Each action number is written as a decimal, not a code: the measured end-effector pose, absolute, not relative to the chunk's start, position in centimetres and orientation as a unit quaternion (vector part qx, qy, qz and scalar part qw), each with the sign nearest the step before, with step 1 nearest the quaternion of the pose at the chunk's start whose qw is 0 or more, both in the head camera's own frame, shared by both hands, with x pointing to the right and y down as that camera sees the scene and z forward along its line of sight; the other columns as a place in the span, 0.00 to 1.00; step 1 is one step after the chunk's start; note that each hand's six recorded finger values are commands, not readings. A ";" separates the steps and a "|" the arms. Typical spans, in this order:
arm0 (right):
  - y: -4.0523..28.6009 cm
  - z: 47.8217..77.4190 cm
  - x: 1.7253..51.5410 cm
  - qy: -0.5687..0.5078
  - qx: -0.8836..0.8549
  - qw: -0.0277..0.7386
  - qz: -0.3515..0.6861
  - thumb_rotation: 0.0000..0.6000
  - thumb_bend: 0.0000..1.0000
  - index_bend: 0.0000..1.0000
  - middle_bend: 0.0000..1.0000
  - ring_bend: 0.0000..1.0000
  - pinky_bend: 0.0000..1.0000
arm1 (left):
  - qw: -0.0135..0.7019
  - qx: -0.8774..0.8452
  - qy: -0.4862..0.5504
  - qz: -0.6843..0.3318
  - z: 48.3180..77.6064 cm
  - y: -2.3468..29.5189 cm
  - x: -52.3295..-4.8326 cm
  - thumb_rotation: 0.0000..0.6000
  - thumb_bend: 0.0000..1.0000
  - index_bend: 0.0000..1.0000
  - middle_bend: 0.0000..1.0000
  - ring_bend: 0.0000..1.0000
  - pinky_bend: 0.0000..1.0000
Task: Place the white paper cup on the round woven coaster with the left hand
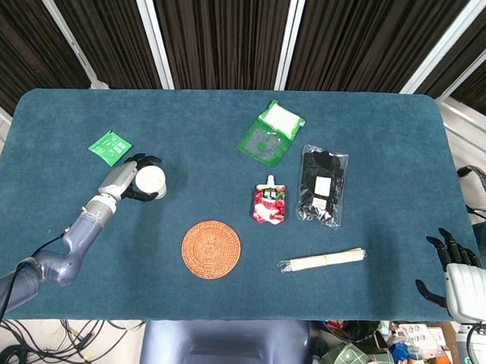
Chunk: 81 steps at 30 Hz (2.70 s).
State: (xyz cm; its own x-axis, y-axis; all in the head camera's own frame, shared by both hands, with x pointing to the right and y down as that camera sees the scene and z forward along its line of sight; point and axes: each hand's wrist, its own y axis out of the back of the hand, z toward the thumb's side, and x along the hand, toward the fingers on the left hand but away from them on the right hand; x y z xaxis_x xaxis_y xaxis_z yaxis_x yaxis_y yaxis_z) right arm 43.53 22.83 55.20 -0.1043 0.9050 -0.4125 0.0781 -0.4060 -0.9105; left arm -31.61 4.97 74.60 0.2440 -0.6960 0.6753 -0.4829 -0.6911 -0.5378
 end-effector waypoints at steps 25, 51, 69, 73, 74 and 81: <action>22.8 55.2 43.4 -0.425 -0.579 0.342 0.606 1.00 0.13 0.19 0.05 0.19 0.19 | 0.089 -0.828 0.351 -0.429 69.1 6.4 -29.6 1.00 0.31 0.23 0.33 0.00 0.00; 22.9 54.8 43.7 -0.430 -0.581 0.342 0.601 1.00 0.13 0.19 0.05 0.19 0.19 | 0.064 -0.908 0.205 -0.360 66.9 16.0 -18.4 1.00 0.31 0.24 0.33 0.00 0.00; 22.9 54.9 43.6 -0.428 -0.583 0.340 0.601 1.00 0.13 0.19 0.05 0.19 0.19 | 0.145 -0.893 0.214 -0.370 69.5 15.0 -17.4 1.00 0.21 0.22 0.29 0.00 0.00; 23.0 54.8 43.6 -0.428 -0.583 0.340 0.601 1.00 0.13 0.19 0.05 0.19 0.19 | 0.140 -0.894 0.209 -0.370 69.6 15.2 -17.3 1.00 0.11 0.08 0.16 0.00 0.00; 23.0 54.8 43.6 -0.428 -0.583 0.340 0.601 1.00 0.13 0.19 0.05 0.19 0.19 | 0.139 -0.895 0.206 -0.371 69.6 15.3 -17.4 1.00 0.10 0.05 0.13 0.00 0.00; 23.0 54.9 43.6 -0.428 -0.585 0.338 0.600 1.00 0.13 0.19 0.05 0.19 0.19 | 0.154 -0.891 0.188 -0.384 68.9 14.5 -18.2 1.00 0.07 0.00 0.00 0.00 0.00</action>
State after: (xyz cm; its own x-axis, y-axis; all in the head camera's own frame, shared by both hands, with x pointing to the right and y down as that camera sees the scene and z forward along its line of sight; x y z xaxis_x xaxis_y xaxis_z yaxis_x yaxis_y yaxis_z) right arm 43.57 23.00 54.89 -0.0875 0.9067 -0.4126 0.0949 -0.4047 -0.9095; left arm -18.22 14.47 68.86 0.6345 -0.4533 0.6260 -0.2167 -0.8818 -0.4189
